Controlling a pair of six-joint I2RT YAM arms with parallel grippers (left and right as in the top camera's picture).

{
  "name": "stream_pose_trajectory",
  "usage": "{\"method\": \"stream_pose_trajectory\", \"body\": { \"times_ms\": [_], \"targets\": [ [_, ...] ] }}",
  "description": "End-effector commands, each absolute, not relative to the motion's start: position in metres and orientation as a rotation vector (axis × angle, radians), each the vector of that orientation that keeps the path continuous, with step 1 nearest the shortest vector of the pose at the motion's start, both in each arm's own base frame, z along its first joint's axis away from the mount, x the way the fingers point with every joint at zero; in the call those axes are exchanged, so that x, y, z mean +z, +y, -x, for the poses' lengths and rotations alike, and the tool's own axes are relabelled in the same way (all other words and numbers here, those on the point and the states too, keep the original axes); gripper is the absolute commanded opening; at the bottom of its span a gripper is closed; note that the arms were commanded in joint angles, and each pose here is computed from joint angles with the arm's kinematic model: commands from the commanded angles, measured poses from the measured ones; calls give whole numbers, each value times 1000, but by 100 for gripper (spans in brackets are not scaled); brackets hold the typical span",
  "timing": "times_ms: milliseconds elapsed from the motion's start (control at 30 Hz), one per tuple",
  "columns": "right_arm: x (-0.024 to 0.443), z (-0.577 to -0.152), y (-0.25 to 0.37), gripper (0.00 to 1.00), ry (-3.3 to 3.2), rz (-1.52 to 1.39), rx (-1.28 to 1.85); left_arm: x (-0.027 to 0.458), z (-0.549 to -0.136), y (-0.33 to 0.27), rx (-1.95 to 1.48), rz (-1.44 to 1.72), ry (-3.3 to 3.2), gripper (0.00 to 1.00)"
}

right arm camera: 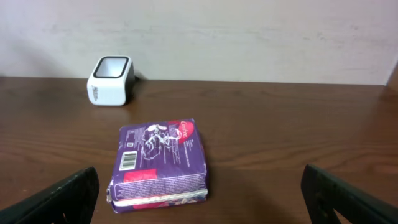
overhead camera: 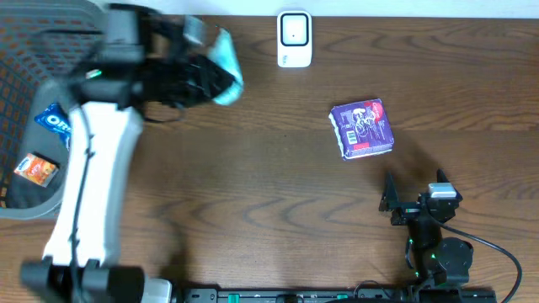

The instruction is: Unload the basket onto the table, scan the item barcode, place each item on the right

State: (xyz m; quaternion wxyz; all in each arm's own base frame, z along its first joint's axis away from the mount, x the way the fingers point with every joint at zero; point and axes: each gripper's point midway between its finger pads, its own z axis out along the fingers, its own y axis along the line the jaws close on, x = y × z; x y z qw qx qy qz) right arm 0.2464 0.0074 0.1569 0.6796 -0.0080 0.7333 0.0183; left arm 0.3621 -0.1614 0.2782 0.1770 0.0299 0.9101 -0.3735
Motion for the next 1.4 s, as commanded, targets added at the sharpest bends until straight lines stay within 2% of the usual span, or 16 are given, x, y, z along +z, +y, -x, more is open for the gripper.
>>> {"method": "stream_pose_trajectory", "body": {
  "times_ms": [0, 133, 200, 233, 367, 500, 533, 567, 600, 633, 733, 967, 1167, 1367],
  "targets": [
    [156, -246, 9, 99, 1647, 30, 40, 234, -350, -200, -1081, -390, 2675, 7],
    [156, -246, 9, 99, 1647, 30, 40, 176, -343, -231, -1120, -450, 2853, 8],
    [156, -246, 9, 99, 1647, 30, 40, 145, -337, -245, -1130, -473, 2945, 17],
    [156, -246, 9, 99, 1647, 30, 40, 122, -332, -253, -1120, -488, 3010, 37],
    [156, -246, 9, 99, 1647, 30, 40, 83, -334, -240, -877, -504, 3119, 47],
    [156, -246, 9, 99, 1647, 30, 40, 88, -349, -205, -558, -481, 3131, 49],
    [156, -246, 9, 99, 1647, 30, 40, 96, -352, -200, -532, -470, 3119, 53],
    [156, -246, 9, 99, 1647, 30, 40, 101, -354, -197, -531, -460, 3107, 57],
    [156, -246, 9, 99, 1647, 30, 40, 108, -356, -195, -534, -432, 3092, 73],
    [156, -246, 9, 99, 1647, 30, 40, 112, -357, -193, -537, -405, 3084, 79],
    [156, -246, 9, 99, 1647, 30, 41, 111, -353, -186, -532, -203, 3142, 80],
    [156, -246, 9, 99, 1647, 30, 40, 45, -318, -197, -517, 238, 3273, 78],
    [156, -246, 9, 99, 1647, 30, 40, 21, -326, -217, -601, 303, 3187, 78],
    [156, -246, 9, 99, 1647, 30, 40, 14, -338, -231, -657, 234, 3102, 78]
  ]
}}
